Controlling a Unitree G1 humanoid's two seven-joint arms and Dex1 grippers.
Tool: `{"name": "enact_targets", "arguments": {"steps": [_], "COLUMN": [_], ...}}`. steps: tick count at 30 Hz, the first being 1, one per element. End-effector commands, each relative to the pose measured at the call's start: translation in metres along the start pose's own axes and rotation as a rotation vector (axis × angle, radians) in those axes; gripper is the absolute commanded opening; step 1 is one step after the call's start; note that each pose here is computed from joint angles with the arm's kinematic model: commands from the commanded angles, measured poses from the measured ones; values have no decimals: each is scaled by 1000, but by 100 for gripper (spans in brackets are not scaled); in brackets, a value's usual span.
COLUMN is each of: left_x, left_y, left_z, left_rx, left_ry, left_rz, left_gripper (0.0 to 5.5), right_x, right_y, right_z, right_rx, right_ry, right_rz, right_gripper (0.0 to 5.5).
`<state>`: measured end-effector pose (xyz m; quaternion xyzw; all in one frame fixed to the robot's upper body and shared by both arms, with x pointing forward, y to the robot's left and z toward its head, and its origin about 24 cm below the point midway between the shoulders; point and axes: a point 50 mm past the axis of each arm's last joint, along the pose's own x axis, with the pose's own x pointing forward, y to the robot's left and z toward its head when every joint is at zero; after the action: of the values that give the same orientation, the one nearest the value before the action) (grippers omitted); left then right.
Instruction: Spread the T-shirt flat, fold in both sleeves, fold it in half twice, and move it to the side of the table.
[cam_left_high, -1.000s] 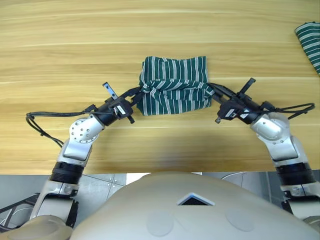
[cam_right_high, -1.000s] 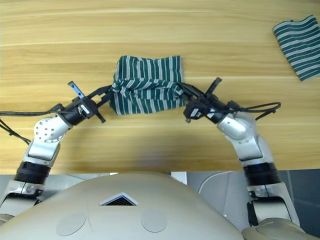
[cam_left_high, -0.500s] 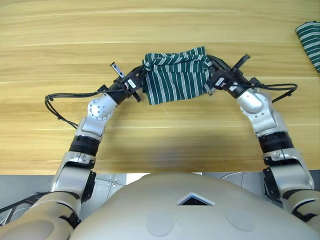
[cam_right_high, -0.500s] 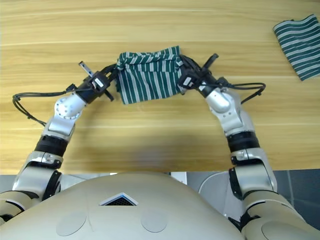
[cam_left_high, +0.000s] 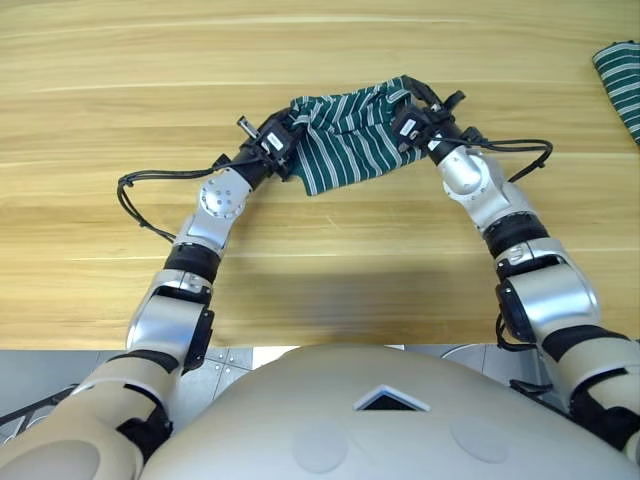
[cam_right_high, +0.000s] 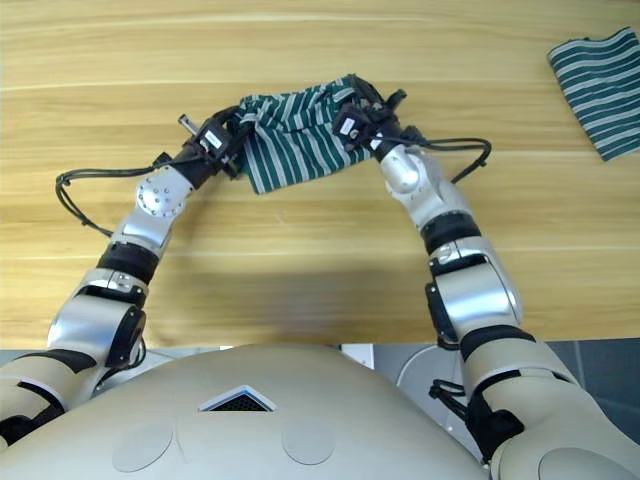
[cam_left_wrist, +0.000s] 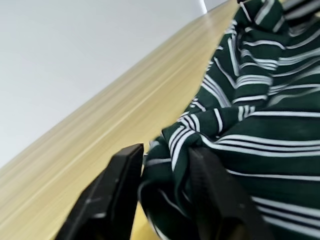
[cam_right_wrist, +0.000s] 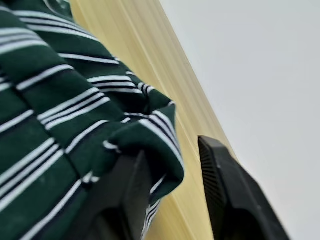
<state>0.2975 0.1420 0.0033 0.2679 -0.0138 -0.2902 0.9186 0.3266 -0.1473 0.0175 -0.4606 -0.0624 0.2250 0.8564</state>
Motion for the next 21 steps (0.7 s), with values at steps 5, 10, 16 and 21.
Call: {"name": "enact_targets", "arguments": {"steps": [5, 10, 16, 21], "left_x": [32, 38, 27, 0], "left_y": [27, 42, 55, 64], "left_z": [12, 13, 1, -20], "left_rx": [-17, -87, -149, -218], "left_ry": [21, 43, 84, 103], "left_rz": [130, 246, 337, 458], "left_gripper": [284, 357, 438, 515], "right_x": [27, 41, 42, 40], "right_y": [-18, -40, -55, -44], "right_z": [5, 12, 2, -7], "right_rx": [-17, 138, 491, 553], "right_ry": [84, 124, 210, 338], "right_rz": [-80, -154, -224, -194], "right_gripper": [293, 293, 293, 293]}}
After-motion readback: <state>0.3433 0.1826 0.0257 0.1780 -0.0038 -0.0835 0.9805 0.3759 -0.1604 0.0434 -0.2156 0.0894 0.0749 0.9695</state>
